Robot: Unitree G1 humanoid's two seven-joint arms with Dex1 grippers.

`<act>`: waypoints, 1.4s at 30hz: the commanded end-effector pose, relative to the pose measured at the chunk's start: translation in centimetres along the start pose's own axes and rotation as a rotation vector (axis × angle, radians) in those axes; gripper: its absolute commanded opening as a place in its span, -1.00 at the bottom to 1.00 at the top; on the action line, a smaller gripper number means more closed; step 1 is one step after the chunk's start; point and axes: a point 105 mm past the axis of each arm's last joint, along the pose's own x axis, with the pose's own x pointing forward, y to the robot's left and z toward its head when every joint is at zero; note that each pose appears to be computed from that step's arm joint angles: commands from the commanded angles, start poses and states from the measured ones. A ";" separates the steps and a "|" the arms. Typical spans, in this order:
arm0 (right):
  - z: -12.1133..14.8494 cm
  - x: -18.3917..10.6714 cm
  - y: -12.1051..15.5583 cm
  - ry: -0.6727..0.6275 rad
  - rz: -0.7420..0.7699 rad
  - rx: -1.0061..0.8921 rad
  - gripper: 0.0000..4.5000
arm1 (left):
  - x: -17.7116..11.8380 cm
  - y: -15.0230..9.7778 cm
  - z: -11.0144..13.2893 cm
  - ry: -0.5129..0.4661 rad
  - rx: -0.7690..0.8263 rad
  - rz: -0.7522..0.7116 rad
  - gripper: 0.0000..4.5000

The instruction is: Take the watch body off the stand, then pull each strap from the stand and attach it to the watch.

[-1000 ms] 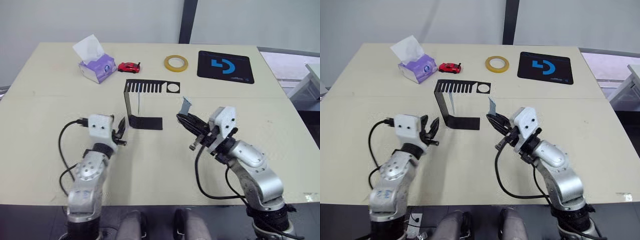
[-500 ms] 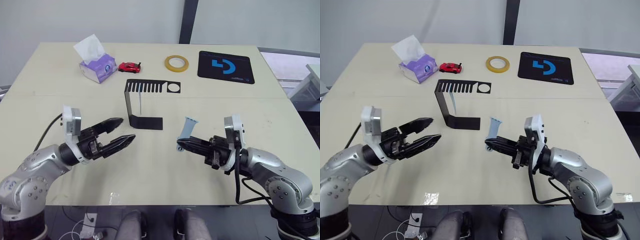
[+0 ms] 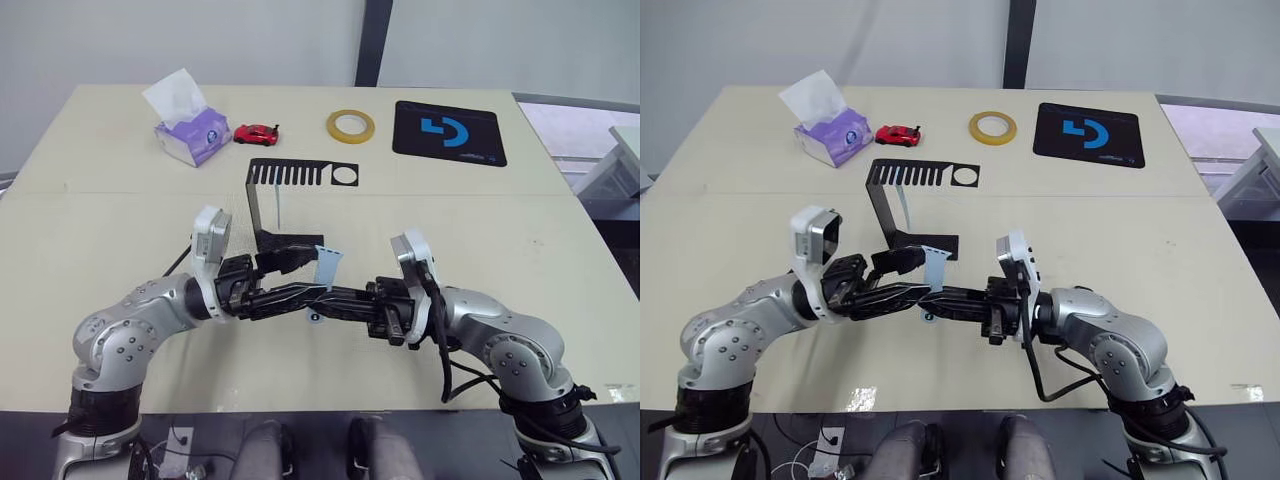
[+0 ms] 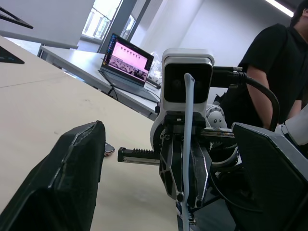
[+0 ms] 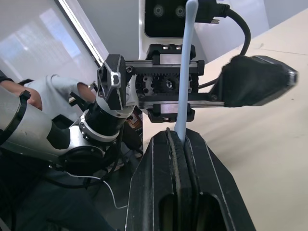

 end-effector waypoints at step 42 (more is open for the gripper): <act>0.3 0.7 0.8 -0.026 0.045 -0.007 -1.00 | 1.5 -0.7 0.4 -0.116 -0.073 -0.078 -0.97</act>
